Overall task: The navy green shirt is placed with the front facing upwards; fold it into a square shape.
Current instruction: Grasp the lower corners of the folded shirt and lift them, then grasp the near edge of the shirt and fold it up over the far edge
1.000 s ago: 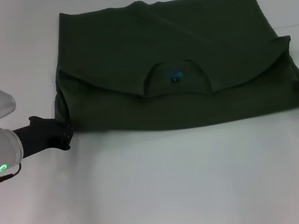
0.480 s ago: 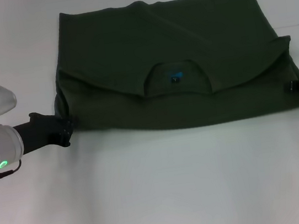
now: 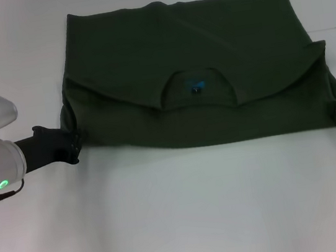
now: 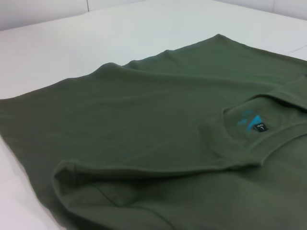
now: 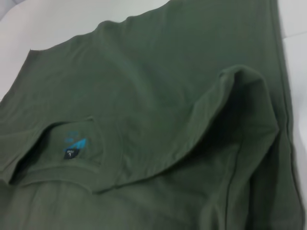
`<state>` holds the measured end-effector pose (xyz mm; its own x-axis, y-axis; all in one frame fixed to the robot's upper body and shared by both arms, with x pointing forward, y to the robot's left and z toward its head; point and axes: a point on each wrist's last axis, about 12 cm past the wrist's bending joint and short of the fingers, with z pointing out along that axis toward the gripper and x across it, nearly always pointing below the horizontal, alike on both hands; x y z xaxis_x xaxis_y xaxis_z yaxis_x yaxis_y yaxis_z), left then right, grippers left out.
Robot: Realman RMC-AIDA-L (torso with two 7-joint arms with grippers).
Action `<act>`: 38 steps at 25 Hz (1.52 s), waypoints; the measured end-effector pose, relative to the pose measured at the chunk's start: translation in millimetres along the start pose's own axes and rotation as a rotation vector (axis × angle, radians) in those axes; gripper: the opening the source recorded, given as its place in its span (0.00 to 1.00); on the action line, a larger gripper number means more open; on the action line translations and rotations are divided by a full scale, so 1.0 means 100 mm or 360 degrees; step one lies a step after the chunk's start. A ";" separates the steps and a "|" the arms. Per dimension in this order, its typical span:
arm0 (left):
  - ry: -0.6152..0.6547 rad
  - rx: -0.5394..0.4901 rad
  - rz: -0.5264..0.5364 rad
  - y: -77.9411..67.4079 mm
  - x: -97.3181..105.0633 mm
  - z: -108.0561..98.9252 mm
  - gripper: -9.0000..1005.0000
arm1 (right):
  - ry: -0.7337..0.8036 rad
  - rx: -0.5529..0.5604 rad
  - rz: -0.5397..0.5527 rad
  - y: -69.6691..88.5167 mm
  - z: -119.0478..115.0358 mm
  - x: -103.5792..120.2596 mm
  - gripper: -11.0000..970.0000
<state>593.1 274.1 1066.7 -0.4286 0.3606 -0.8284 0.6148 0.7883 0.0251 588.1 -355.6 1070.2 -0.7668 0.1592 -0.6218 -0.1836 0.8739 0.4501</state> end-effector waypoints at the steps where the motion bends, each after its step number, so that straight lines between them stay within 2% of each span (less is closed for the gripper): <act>1: 0.0000 0.0003 -0.0003 0.00 0.01 0.00 0.01 | -0.0008 -0.0007 0.0003 -0.01 -0.02 0.01 0.39; 5: 0.0003 0.0013 -0.0040 -0.01 0.02 -0.02 0.01 | -0.0058 -0.0072 0.0016 -0.04 -0.10 0.07 0.22; 11: -0.0020 0.0096 -0.0149 -0.03 0.07 -0.21 0.01 | -0.0077 -0.0147 0.0018 -0.10 -0.25 0.18 0.11; 16: -0.0016 0.0250 -0.0272 -0.10 0.11 -0.45 0.01 | -0.0109 -0.0201 -0.0020 -0.13 -0.46 0.27 0.02; 24: -0.0093 0.0530 -0.0467 -0.18 0.32 -0.94 0.01 | -0.0105 -0.0322 -0.0048 -0.13 -0.82 0.43 0.01; 30: -0.0131 0.0643 -0.0591 -0.26 0.56 -1.30 0.01 | -0.0081 -0.0408 -0.0065 -0.15 -1.02 0.68 0.01; 38: -0.0116 0.0764 -0.0673 -0.39 0.74 -1.59 0.01 | -0.0076 -0.0509 -0.0070 -0.16 -1.29 1.07 0.02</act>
<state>431.9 349.7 1093.1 -0.6635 0.0195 -0.7479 0.6375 0.5381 -0.5515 429.4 -412.0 1078.8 -0.7254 0.1528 -0.6711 -0.4054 0.6932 0.5959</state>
